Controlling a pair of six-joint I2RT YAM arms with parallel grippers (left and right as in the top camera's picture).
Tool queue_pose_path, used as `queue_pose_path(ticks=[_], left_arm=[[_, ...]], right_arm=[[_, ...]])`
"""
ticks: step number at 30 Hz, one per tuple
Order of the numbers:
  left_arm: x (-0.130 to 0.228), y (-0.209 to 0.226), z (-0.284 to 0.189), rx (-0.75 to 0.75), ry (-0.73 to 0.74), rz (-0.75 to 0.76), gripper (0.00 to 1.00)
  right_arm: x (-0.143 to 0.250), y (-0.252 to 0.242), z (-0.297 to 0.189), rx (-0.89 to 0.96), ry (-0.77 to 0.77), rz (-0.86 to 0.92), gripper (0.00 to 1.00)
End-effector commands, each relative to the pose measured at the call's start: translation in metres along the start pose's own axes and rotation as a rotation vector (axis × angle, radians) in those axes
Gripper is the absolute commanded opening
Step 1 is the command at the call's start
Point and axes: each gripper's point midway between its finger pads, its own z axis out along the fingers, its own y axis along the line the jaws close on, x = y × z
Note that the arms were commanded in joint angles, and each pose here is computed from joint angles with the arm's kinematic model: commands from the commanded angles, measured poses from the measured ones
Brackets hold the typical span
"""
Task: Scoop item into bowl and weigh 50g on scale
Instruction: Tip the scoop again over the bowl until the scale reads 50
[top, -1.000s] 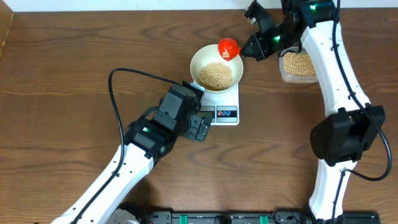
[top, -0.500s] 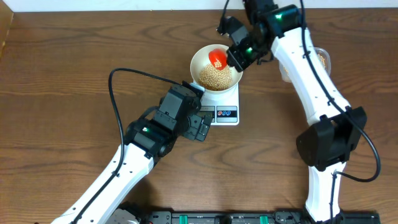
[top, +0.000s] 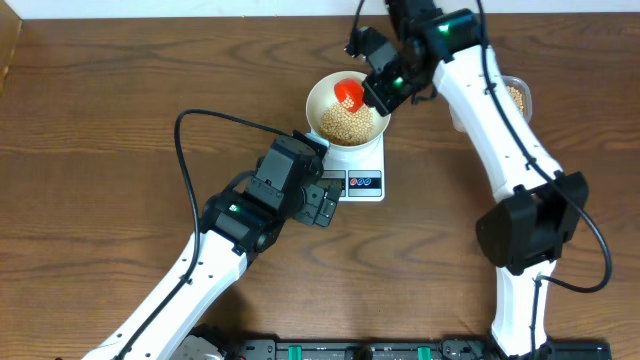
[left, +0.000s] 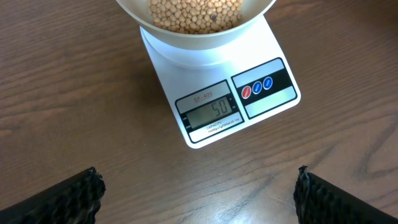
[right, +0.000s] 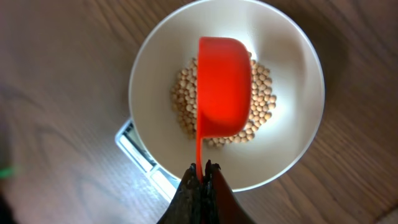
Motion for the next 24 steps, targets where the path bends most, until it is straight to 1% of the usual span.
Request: queue_pose_path(ticks=[1,4,9,18,24], left_arm=[[0.003,0.004,0.001,-0.017,0.005,-0.006,1.0],[0.003,0.004,0.001,-0.017,0.006,-0.006,1.0],[0.003,0.004,0.001,-0.017,0.006,-0.006,1.0],[0.003,0.004,0.001,-0.017,0.006,-0.006,1.0],[0.003,0.004,0.001,-0.017,0.006,-0.006,1.0]], right_arm=[[-0.01,0.001,-0.021,-0.131,-0.097,0.03,0.01],[-0.009,-0.01,-0.031,-0.18,-0.133,0.074,0.01],[-0.005,-0.023,-0.038,-0.18,-0.151,0.105,0.01],[-0.006,-0.023,-0.038,-0.181,-0.151,0.103,0.01],[-0.009,-0.017,-0.041,-0.222,-0.169,0.102,0.01]])
